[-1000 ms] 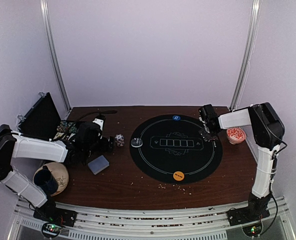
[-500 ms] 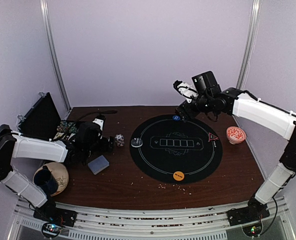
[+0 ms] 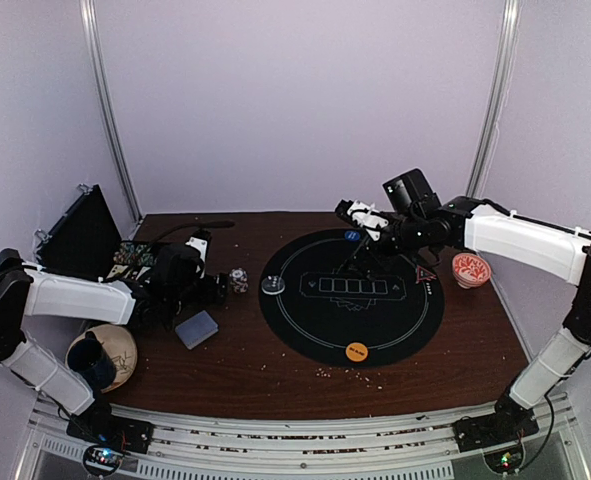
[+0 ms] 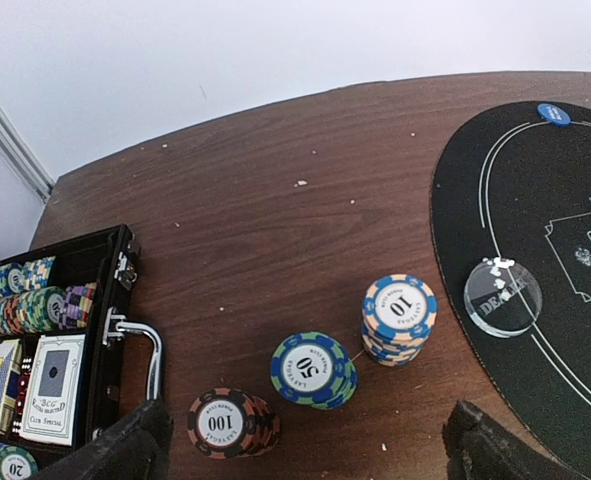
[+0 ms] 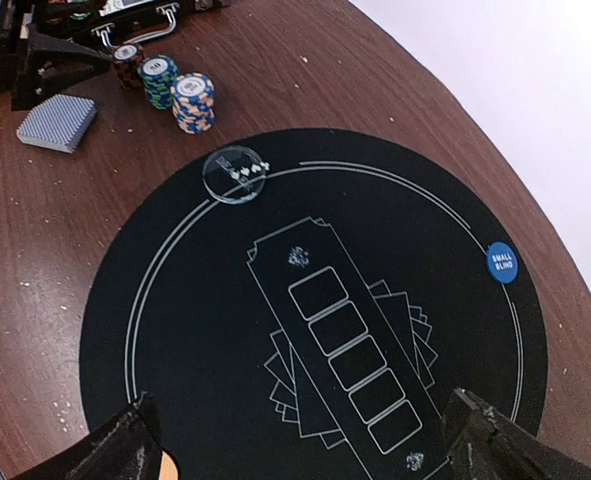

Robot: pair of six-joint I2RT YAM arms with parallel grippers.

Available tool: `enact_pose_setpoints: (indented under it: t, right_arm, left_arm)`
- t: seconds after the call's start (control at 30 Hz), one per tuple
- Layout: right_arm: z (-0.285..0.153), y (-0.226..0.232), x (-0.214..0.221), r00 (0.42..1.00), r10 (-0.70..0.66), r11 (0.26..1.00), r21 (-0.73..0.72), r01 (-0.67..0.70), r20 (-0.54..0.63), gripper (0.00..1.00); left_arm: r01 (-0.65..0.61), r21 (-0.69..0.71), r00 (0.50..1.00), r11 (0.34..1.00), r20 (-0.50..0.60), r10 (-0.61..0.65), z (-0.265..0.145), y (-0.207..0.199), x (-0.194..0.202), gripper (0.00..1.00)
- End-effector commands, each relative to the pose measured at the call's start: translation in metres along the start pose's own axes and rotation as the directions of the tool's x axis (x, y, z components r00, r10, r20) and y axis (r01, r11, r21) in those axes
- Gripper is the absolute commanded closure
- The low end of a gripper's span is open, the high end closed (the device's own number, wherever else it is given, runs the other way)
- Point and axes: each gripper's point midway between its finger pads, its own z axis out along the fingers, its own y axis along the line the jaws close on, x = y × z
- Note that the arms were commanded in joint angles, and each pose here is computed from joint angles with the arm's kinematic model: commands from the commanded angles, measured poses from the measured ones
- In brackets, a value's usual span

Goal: Distribute texas hold em gaming equipment
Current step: Move the all-in button to the poker table mat, then pick up the pile of poker chips from the pile of poker chips.

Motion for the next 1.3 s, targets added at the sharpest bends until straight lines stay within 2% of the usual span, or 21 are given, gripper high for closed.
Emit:
enact_pose_setpoints:
  t: [0.0,0.07,0.2,0.3,0.5,0.67,0.83,1.1,1.2,1.27]
  right_arm:
    - [-0.002,0.021,-0.034,0.993,-0.05,0.998,-0.021,0.053,0.107,0.0]
    - [0.005,0.023,-0.039,0.994,-0.054,0.999,0.01,0.053,0.097,0.0]
    - [0.013,0.005,-0.035,0.998,-0.007,0.983,0.185,-0.004,0.059,0.0]
    - [0.012,0.001,-0.028,0.999,0.0,0.976,0.216,-0.01,0.043,0.0]
    - [-0.002,-0.003,-0.023,0.998,0.006,0.969,0.244,-0.02,0.058,0.0]
    - [-0.017,-0.024,-0.024,0.995,0.041,0.944,0.322,-0.068,0.091,0.0]
    - [-0.02,-0.049,-0.012,0.991,0.101,0.919,0.374,-0.127,0.087,0.0]
    - [-0.006,-0.052,-0.003,0.987,0.138,0.942,0.296,-0.155,0.077,0.0]
    - [-0.001,-0.036,-0.012,0.991,0.1,0.97,0.215,-0.118,0.092,0.0]
    - [0.001,-0.031,-0.022,0.994,0.059,0.967,0.244,-0.08,0.094,0.0]
  left_arm:
    - [-0.001,0.026,1.0,1.0,0.028,0.001,0.003,-0.009,-0.013,0.02]
    - [-0.014,0.058,0.999,0.998,0.032,0.012,0.004,-0.015,-0.013,0.02]
    - [-0.05,0.175,0.998,0.983,0.032,0.045,0.006,-0.037,-0.014,0.02]
    - [-0.074,0.245,0.997,0.967,0.036,0.068,0.008,-0.053,-0.017,0.02]
    - [-0.067,0.295,0.998,0.953,0.021,0.063,0.016,-0.07,-0.035,0.02]
    - [-0.077,0.287,0.993,0.955,-0.066,0.099,0.031,-0.079,-0.043,0.02]
    - [-0.036,0.264,0.99,0.964,-0.125,0.071,0.043,-0.077,-0.042,0.02]
    - [0.045,0.234,0.992,0.971,-0.128,-0.015,0.044,-0.066,-0.03,0.02]
    - [0.074,0.205,0.991,0.976,-0.128,-0.049,0.04,-0.053,-0.024,0.02]
    - [0.095,0.218,0.991,0.971,-0.115,-0.071,0.038,-0.05,-0.026,0.02]
